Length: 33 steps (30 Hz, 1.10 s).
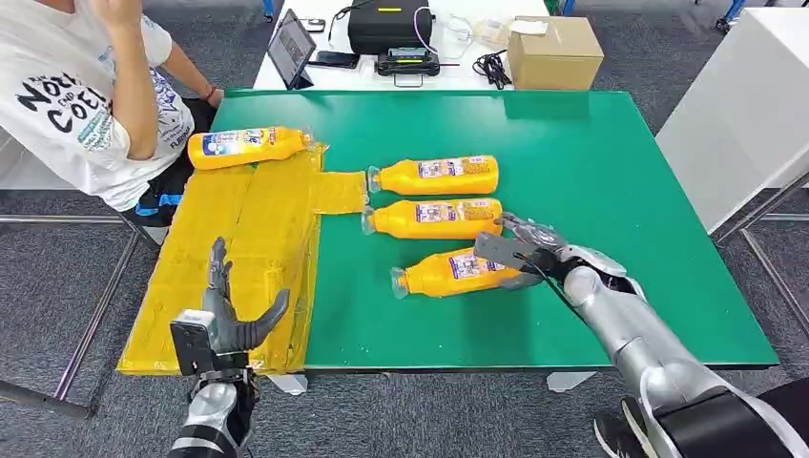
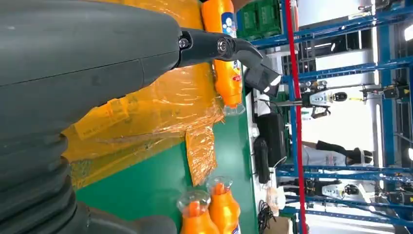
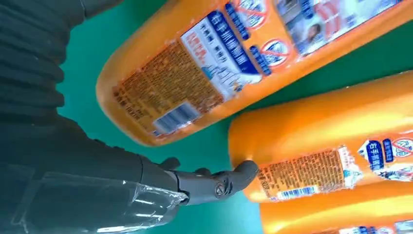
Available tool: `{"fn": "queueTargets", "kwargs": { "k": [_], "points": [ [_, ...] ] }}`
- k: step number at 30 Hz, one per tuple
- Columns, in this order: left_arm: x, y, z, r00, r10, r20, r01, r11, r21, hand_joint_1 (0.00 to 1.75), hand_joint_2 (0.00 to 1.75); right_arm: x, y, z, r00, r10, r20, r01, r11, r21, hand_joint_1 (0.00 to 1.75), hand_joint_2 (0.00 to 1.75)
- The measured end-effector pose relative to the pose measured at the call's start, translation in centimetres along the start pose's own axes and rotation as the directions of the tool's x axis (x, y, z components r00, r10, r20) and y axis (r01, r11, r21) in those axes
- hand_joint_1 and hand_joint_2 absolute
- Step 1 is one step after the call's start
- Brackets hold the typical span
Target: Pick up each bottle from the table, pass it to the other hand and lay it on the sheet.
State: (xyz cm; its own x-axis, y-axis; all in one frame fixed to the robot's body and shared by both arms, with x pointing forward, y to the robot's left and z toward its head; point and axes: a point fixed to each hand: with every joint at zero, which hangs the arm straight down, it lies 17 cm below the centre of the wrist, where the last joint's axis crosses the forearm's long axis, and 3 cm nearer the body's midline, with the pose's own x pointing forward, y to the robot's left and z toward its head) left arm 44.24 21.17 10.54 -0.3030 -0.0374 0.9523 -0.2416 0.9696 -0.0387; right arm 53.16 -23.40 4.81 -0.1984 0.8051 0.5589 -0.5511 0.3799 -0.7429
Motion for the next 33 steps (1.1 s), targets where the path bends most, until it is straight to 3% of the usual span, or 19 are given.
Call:
{"fn": "queueTargets", "kwargs": {
  "k": [7,16,23,33],
  "points": [
    [0.0,-0.2,-0.4,1.000,0.007,-0.001,-0.007,1.000,0.001,0.00,1.75,1.6,1.2,-0.2,0.998,-0.047,0.045,0.044,0.997,0.059,0.00,1.75],
    [0.2,-1.0,-0.8,0.999,0.039,-0.005,-0.039,0.999,-0.007,0.00,1.75,2.7,3.8,0.3,0.998,-0.023,0.052,0.008,0.964,0.265,0.00,1.75],
    [0.0,-1.2,-0.7,0.997,0.069,-0.019,-0.069,0.998,0.002,0.00,1.75,0.7,1.9,2.0,0.996,0.073,-0.041,-0.051,0.921,0.387,0.00,1.75],
    [-0.1,-1.4,-0.5,0.996,0.080,-0.029,-0.080,0.997,0.004,0.00,1.75,-0.6,0.0,3.0,0.976,0.203,-0.074,-0.153,0.892,0.426,0.00,1.75]
  ]
}}
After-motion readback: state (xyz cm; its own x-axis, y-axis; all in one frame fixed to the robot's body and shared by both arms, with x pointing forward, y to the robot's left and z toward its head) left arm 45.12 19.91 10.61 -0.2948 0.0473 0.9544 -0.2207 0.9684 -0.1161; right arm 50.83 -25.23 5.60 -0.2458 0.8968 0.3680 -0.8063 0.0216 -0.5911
